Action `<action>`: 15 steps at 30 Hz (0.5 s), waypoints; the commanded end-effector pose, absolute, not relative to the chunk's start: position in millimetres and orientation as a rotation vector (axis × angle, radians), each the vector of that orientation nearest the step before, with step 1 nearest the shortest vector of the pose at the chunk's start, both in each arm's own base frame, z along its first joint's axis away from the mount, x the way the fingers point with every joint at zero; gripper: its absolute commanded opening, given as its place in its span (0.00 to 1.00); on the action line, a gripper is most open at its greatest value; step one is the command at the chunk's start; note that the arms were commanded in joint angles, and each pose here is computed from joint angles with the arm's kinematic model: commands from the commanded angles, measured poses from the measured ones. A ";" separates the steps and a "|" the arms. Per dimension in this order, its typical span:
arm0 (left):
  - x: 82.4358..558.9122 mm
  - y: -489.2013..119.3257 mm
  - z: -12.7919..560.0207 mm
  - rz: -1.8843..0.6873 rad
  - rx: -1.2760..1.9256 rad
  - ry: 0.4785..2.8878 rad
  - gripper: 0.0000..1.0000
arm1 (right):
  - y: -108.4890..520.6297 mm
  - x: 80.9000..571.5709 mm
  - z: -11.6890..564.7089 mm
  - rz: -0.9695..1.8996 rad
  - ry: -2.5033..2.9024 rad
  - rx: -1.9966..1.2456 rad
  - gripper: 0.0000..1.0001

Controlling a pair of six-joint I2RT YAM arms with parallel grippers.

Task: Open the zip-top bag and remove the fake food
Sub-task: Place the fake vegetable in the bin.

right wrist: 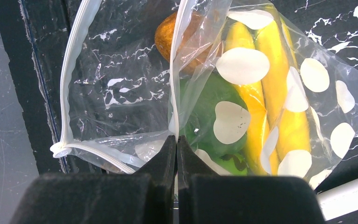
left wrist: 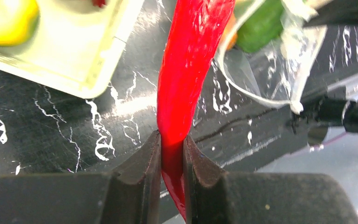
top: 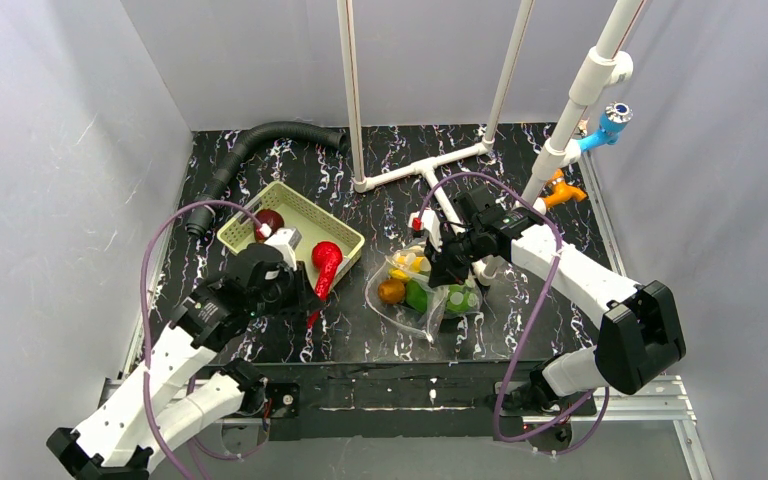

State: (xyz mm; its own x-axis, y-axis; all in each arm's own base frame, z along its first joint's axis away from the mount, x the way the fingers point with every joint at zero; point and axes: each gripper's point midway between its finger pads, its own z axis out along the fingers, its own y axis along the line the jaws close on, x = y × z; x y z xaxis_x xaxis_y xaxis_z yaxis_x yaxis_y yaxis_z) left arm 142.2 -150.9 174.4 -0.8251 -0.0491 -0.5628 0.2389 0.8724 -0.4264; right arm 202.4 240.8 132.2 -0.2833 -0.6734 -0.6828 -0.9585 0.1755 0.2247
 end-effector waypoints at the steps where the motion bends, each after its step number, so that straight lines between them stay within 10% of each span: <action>1: 173.9 -135.6 167.9 -0.515 -0.100 2.416 0.00 | 238.8 201.2 141.2 0.902 2.001 -1.512 0.01; 15: 280.0 -94.4 127.1 -0.210 -0.429 2.407 0.10 | 239.8 198.7 144.0 0.920 1.988 -1.512 0.01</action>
